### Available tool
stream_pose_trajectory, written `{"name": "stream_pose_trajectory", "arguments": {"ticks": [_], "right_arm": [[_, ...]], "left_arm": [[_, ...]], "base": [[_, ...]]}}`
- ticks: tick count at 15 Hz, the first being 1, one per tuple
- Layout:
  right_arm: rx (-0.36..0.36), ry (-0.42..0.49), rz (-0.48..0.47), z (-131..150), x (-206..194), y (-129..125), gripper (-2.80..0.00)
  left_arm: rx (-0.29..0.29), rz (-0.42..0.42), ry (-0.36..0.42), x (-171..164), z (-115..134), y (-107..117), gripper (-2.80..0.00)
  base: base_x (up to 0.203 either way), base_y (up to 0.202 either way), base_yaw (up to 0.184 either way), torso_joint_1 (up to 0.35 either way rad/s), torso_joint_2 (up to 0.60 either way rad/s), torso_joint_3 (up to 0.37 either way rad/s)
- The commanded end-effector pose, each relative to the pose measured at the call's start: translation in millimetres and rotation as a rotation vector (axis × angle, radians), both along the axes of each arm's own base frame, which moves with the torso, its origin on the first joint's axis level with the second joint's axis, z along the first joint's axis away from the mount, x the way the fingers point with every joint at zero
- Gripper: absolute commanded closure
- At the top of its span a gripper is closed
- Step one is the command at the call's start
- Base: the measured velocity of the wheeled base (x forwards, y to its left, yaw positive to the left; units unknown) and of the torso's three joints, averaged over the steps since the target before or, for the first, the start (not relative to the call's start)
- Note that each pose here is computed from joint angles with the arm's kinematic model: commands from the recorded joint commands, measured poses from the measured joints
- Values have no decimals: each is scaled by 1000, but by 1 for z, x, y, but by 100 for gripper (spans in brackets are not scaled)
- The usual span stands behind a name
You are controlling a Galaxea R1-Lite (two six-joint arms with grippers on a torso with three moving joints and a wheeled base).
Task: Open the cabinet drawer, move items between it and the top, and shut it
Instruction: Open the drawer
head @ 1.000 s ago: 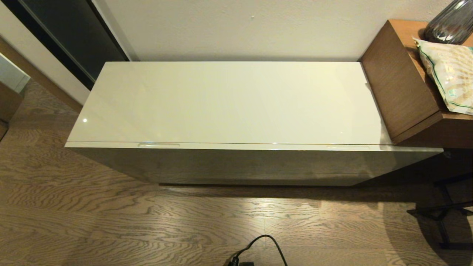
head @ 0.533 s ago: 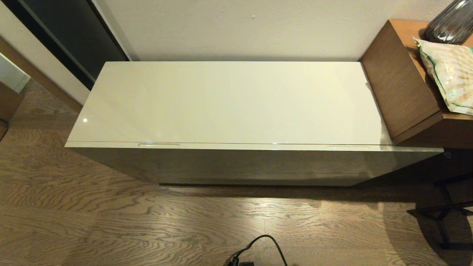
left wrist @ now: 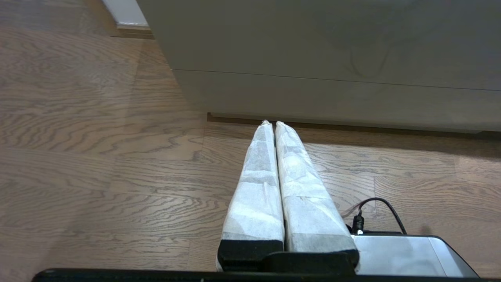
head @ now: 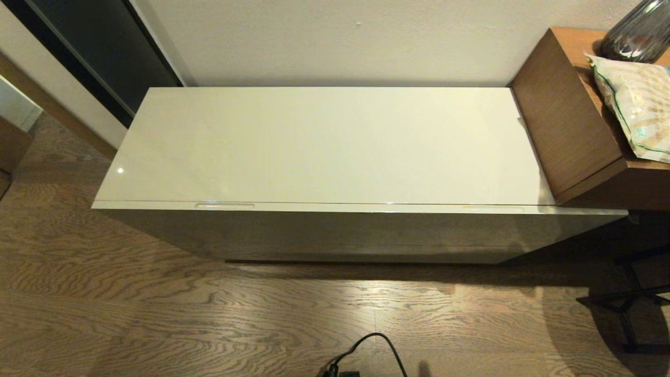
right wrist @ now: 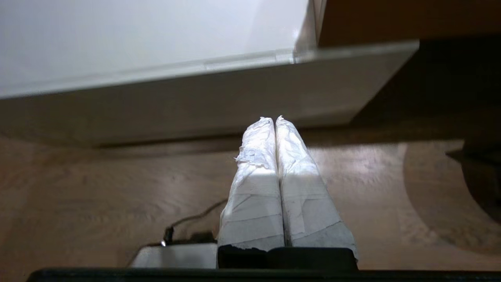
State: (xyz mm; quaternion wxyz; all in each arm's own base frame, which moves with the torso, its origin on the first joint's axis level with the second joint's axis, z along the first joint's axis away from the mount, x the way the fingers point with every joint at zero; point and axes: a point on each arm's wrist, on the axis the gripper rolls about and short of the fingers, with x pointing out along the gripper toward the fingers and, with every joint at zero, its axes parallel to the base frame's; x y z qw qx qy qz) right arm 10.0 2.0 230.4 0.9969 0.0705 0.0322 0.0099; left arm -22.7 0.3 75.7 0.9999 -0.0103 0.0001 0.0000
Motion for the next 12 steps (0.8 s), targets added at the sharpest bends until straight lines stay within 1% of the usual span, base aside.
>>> {"name": "stream_pose_trajectory", "arguments": {"ticks": [1,2,4,6,8,10,12], "right_arm": [[9,114,1,-19,17,-2,0],[21,192,2,-26,33,-4,0],[60,310,9,-37,69,-7,0],[98,375,31,-48,113,-7,0],[110,440,53,-69,167,1,0],[95,469,44,-101,215,23,0],[83,405,18,-127,254,49,0]], "left_arm": [[1,0,1,0,0,0,0],[1,0,1,0,0,0,0],[1,0,1,0,0,0,0],[1,0,0,0,0,0,0],[1,0,0,0,0,0,0],[1,0,0,0,0,0,0],[1,0,0,0,0,0,0]], "base": [[0,0,0,0,0,0],[0,0,0,0,0,0],[0,0,0,0,0,0],[0,0,0,0,0,0],[0,0,0,0,0,0],[0,0,0,0,0,0],[0,0,0,0,0,0]]}}
